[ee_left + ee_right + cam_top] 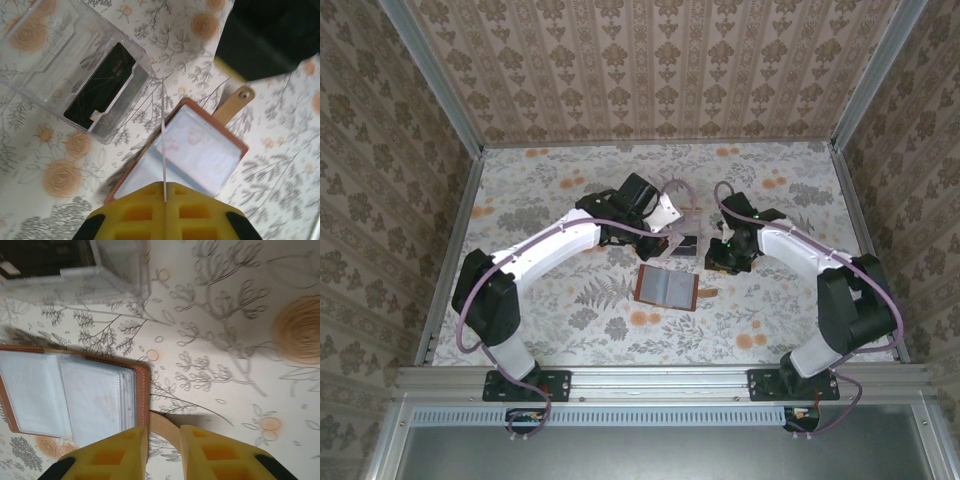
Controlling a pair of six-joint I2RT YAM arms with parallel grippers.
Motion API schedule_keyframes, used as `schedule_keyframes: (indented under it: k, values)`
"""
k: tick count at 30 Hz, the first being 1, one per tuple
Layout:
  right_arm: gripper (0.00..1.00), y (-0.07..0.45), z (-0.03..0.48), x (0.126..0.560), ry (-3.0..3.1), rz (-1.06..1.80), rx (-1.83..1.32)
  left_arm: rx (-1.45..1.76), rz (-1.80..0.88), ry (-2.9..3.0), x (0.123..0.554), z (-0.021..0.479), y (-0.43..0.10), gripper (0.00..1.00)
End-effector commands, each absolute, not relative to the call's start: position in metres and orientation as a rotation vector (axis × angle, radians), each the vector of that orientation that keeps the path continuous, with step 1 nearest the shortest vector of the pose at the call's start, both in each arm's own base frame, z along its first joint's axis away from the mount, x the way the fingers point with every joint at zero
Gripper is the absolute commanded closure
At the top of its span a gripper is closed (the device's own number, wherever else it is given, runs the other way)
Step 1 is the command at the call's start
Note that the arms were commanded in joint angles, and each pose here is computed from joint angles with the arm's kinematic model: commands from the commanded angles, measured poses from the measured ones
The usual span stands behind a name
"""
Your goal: Take the credit cards out of the card holder
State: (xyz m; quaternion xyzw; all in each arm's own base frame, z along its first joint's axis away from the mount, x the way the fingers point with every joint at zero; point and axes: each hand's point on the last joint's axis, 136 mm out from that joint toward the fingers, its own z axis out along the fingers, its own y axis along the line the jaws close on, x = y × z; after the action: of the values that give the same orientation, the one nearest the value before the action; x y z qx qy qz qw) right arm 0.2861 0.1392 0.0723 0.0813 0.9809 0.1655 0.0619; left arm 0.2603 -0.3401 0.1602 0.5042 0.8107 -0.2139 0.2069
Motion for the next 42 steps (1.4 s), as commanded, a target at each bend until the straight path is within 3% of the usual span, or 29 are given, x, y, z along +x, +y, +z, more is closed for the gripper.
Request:
schedule_keyframes:
  k: [1, 11, 27, 42]
  values:
    - [0.75, 0.118, 0.079, 0.275, 2.980, 0.432, 0.249, 1.658, -0.529, 2.050, 0.263, 0.167, -0.341, 1.00]
    - [0.75, 0.107, 0.084, 0.275, 2.967, 0.432, 0.286, 1.956, -0.358, 1.717, 0.284, 0.169, -0.352, 1.00]
    - [0.75, 0.109, 0.079, 0.270, 2.978, 0.452, 0.309, 2.051, -0.226, 1.713, 0.345, 0.148, -0.373, 1.00]
    - [0.75, 0.110, 0.073, 0.270, 2.992, 0.456, 0.308, 2.139, -0.201, 1.801, 0.359, 0.108, -0.376, 1.00]
